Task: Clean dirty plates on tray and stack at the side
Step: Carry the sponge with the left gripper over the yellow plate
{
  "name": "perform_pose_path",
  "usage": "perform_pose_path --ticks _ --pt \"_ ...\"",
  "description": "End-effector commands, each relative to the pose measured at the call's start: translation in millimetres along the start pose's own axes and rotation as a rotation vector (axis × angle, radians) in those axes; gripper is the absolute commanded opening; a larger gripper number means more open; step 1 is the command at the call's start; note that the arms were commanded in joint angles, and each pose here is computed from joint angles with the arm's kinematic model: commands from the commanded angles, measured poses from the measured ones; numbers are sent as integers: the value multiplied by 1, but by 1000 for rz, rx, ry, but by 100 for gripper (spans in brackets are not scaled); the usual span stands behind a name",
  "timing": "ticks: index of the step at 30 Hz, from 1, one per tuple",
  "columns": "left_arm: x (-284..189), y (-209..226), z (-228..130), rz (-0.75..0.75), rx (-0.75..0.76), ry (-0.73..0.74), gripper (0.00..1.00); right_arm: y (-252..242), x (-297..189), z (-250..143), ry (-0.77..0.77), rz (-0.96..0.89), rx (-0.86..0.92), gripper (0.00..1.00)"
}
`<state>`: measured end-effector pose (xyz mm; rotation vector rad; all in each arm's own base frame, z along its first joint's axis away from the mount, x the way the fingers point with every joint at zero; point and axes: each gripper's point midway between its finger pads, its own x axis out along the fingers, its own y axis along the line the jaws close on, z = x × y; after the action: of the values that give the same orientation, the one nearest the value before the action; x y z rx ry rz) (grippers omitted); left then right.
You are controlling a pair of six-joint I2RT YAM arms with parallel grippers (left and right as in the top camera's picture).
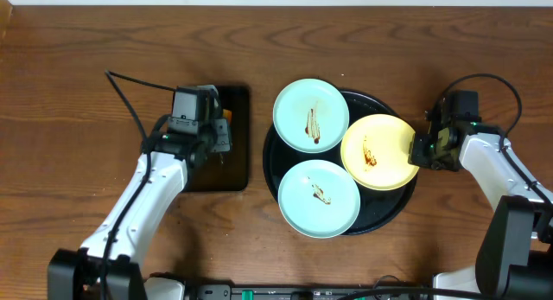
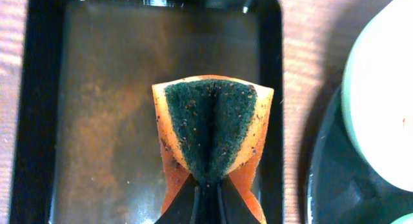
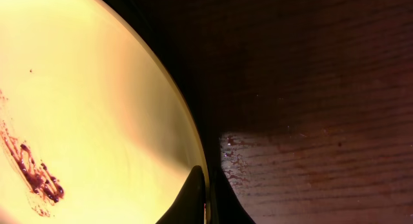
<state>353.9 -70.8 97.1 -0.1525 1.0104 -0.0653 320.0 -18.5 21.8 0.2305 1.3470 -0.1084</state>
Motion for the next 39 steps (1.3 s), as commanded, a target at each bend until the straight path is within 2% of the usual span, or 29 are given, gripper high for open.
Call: perform_pose_path --ticks 1,4,10,12,16,23,26,33,39 --pt "-12 -5 11 -23 -10 -59 8 -6 2 1 8 -29 4 1" --pt "-18 -8 22 -35 -1 -109 7 -6 2 1 8 -29 4 1" --pt "-47 -6 65 -6 8 -315 7 -6 2 0 11 -29 4 1" --pt "-53 -7 68 -11 6 -335 7 -6 2 0 11 -29 4 1" --pt "-42 -4 53 -8 -18 -262 7 -6 2 0 12 -29 4 1" --pt "5 13 -9 69 -61 27 7 -6 2 -1 15 -29 4 1" --pt "12 5 -20 25 -63 89 7 -6 2 -2 19 -30 4 1" --pt "-5 -18 -2 -68 -58 114 7 -6 1 -4 26 -31 5 1" --pt "-30 -67 26 -144 34 56 8 -6 2 -4 27 -31 5 1"
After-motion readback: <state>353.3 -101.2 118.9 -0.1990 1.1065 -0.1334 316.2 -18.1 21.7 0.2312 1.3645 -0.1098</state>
